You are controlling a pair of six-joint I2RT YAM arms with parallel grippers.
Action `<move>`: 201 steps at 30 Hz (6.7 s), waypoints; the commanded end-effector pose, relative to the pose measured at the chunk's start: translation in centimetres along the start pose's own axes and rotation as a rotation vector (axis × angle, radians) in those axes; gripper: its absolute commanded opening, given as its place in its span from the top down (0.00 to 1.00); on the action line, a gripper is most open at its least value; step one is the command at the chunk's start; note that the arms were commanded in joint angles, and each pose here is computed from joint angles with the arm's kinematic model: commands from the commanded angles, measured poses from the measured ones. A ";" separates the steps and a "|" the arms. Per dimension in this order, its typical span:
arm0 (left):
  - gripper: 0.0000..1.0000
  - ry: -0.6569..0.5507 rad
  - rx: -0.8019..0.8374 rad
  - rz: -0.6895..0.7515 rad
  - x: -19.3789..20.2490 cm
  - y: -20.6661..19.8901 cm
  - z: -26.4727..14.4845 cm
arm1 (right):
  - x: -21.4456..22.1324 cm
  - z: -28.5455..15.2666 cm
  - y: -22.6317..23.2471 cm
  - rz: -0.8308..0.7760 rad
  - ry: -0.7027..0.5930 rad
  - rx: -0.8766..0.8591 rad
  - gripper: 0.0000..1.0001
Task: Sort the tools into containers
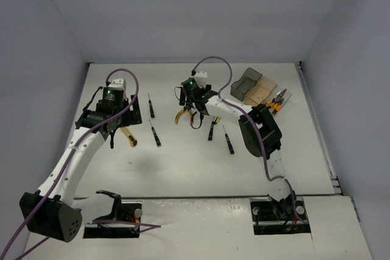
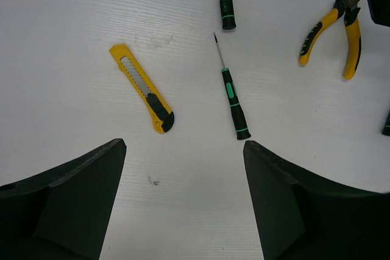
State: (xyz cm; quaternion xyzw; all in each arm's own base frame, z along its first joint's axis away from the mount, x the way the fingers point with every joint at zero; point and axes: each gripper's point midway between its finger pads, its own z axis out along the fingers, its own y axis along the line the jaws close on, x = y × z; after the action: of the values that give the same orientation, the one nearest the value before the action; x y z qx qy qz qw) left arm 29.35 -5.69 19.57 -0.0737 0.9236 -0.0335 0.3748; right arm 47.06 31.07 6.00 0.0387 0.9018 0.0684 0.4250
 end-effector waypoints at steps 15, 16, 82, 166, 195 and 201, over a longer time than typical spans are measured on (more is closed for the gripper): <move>0.25 -0.063 0.014 -0.026 -1.5 -0.1 -0.8 | 1.6 3.7 1.6 -0.005 -0.063 0.095 0.47; 0.25 -0.063 0.014 -0.025 -1.5 -0.1 -0.8 | 1.8 3.5 1.7 -0.006 -0.060 0.095 0.51; 0.25 -0.037 0.028 -0.025 -1.1 -0.5 -0.3 | 10.6 -13.3 -3.8 -0.353 0.250 -0.127 1.00; 0.25 -0.047 0.058 -0.036 -1.6 -0.5 -0.8 | 1.1 -15.1 -19.8 0.045 0.066 0.045 0.45; 0.25 -0.032 0.059 -0.037 -1.3 -0.4 -0.5 | 13.1 -13.9 -15.5 -0.188 0.407 0.028 0.89; 0.25 -0.029 0.058 -0.037 -1.3 -0.4 -0.4 | 10.8 -14.2 -14.9 -0.165 0.339 0.022 1.00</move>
State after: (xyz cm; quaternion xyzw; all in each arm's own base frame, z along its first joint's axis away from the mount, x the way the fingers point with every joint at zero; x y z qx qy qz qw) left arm 29.29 -5.95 19.53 -0.0759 0.9251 -0.0597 0.3673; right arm 26.87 15.79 1.32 -0.0506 0.9737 0.0265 0.2206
